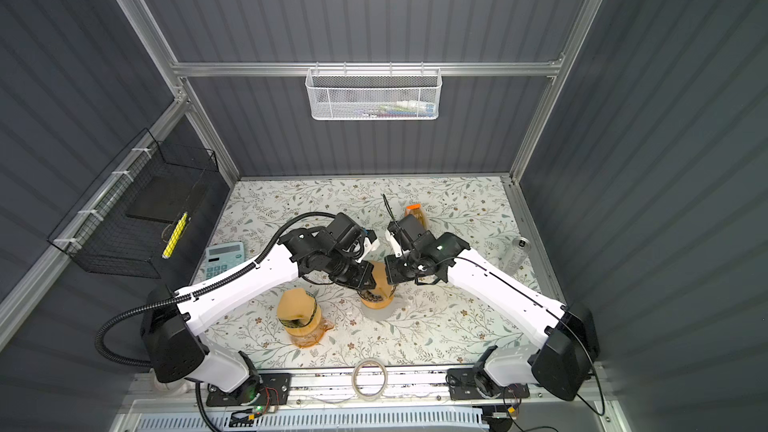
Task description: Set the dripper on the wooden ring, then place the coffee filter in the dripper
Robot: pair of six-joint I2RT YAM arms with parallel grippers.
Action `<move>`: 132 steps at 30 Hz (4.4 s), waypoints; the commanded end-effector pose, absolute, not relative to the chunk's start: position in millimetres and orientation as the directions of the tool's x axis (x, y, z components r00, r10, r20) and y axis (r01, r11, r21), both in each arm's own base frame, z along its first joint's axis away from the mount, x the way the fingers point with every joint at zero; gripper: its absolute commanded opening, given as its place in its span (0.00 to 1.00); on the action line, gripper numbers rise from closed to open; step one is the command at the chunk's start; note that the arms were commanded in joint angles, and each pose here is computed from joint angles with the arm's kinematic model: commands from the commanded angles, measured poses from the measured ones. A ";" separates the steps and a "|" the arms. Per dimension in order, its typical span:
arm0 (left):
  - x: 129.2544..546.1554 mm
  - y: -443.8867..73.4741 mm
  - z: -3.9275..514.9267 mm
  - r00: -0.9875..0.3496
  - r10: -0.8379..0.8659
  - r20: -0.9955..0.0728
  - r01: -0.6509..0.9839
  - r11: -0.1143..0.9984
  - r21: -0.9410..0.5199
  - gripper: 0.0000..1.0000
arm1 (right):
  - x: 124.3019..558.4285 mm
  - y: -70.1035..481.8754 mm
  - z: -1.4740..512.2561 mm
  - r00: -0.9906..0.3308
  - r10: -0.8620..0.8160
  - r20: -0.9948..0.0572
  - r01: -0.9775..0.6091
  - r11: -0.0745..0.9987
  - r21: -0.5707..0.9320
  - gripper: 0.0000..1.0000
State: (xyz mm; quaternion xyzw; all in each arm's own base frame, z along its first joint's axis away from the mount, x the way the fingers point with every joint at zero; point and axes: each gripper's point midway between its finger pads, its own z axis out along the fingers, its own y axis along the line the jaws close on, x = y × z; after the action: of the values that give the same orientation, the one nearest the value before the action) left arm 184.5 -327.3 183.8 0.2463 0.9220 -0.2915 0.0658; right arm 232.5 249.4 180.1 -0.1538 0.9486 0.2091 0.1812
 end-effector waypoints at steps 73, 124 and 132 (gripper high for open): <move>183.3 -304.1 162.7 -0.878 0.394 -0.271 0.477 0.767 -0.429 0.03 | 239.8 264.5 156.4 -0.871 -0.282 -0.403 -0.391 0.894 0.218 0.00; 188.2 -306.9 184.5 -0.868 0.364 -0.338 0.488 0.750 -0.446 0.03 | 234.8 259.8 190.3 -0.831 -0.290 -0.475 -0.413 0.894 0.177 0.23; 186.6 -306.4 179.2 -0.873 0.364 -0.325 0.480 0.754 -0.448 0.03 | 233.9 256.7 183.4 -0.833 -0.298 -0.465 -0.410 0.898 0.159 0.07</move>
State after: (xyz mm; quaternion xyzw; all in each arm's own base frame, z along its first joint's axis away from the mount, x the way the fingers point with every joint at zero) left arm 190.6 -307.0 173.4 0.2265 0.9328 -0.2597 0.1056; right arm 235.4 261.0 181.0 -0.1844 0.9491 0.1362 0.2160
